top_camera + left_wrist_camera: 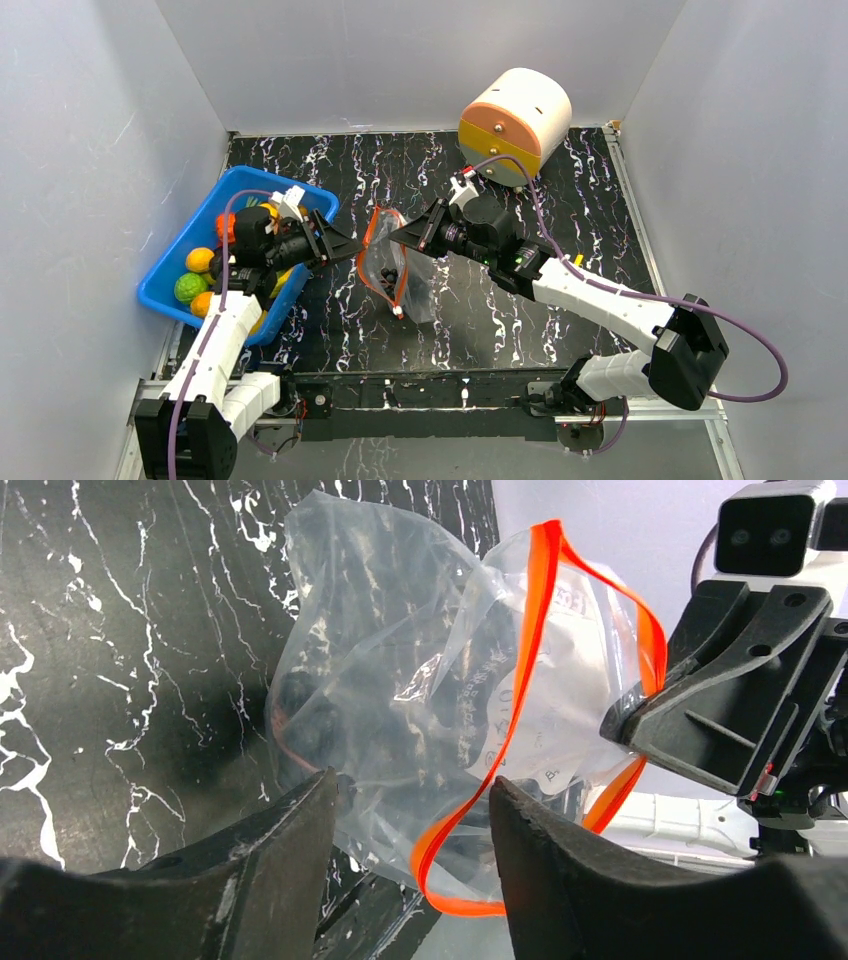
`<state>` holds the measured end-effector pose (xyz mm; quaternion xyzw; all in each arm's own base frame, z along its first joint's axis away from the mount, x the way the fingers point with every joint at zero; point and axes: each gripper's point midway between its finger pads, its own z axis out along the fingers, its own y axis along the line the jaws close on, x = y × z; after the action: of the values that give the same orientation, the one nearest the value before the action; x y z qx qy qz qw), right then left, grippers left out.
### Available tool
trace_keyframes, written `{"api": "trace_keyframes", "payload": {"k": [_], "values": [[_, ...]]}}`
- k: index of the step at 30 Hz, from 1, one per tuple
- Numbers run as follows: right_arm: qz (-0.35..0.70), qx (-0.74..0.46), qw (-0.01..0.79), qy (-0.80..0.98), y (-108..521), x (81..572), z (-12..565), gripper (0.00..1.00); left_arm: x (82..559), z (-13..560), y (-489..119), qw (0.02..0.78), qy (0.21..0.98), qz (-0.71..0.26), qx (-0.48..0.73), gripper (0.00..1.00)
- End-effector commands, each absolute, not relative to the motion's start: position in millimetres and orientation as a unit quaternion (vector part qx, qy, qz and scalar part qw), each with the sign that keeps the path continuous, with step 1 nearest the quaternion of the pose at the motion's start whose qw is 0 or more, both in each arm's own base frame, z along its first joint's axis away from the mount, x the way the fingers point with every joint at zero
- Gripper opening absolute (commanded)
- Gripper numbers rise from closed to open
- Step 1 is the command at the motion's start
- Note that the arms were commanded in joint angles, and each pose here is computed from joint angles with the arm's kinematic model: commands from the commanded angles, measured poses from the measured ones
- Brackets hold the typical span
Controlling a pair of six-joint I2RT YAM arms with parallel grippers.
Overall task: Place the food in the zip-top bag and seal the zipper
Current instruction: Place the zipper food storage bag at the center of the board.
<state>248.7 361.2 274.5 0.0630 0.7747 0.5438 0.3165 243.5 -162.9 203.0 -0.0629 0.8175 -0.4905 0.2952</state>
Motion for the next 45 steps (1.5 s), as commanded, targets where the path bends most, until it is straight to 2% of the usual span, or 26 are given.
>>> {"api": "trace_keyframes", "payload": {"k": [1, 5, 8, 11, 12, 18, 21, 24, 30, 35, 45], "values": [[0.572, 0.049, 0.334, 0.748, 365, 249, 303, 0.00, 241, 217, -173, 0.300, 0.802, -0.515, -0.037, 0.50], [0.564, 0.048, 0.332, 0.754, 365, 250, 297, 0.00, 238, 217, -181, 0.290, 0.801, -0.524, -0.027, 0.41], [0.556, 0.047, 0.332, 0.760, 364, 251, 291, 0.00, 236, 217, -184, 0.291, 0.804, -0.518, -0.022, 0.26], [0.546, 0.036, 0.343, 0.764, 363, 253, 290, 0.00, 236, 222, -188, 0.297, 0.807, -0.511, -0.007, 0.03], [0.528, 0.030, 0.350, 0.773, 361, 256, 287, 0.00, 236, 225, -189, 0.300, 0.810, -0.505, -0.004, 0.00], [0.304, 0.019, 0.441, 0.844, 301, 292, 261, 0.00, 238, 279, -188, 0.347, 0.799, -0.491, -0.001, 0.00], [0.245, 0.028, 0.472, 0.846, 274, 299, 260, 0.00, 233, 309, -192, 0.364, 0.769, -0.525, -0.004, 0.00], [0.244, 0.025, 0.474, 0.845, 269, 295, 260, 0.00, 229, 305, -197, 0.347, 0.755, -0.556, -0.017, 0.00], [0.289, 0.018, 0.503, 0.814, 271, 289, 297, 0.00, 240, 270, -193, 0.335, 0.786, -0.519, -0.032, 0.00], [0.275, 0.017, 0.536, 0.798, 255, 289, 324, 0.00, 246, 265, -196, 0.330, 0.794, -0.509, -0.026, 0.00], [0.222, 0.011, 0.564, 0.796, 219, 280, 336, 0.00, 243, 251, -240, 0.308, 0.797, -0.520, 0.001, 0.00]]}}
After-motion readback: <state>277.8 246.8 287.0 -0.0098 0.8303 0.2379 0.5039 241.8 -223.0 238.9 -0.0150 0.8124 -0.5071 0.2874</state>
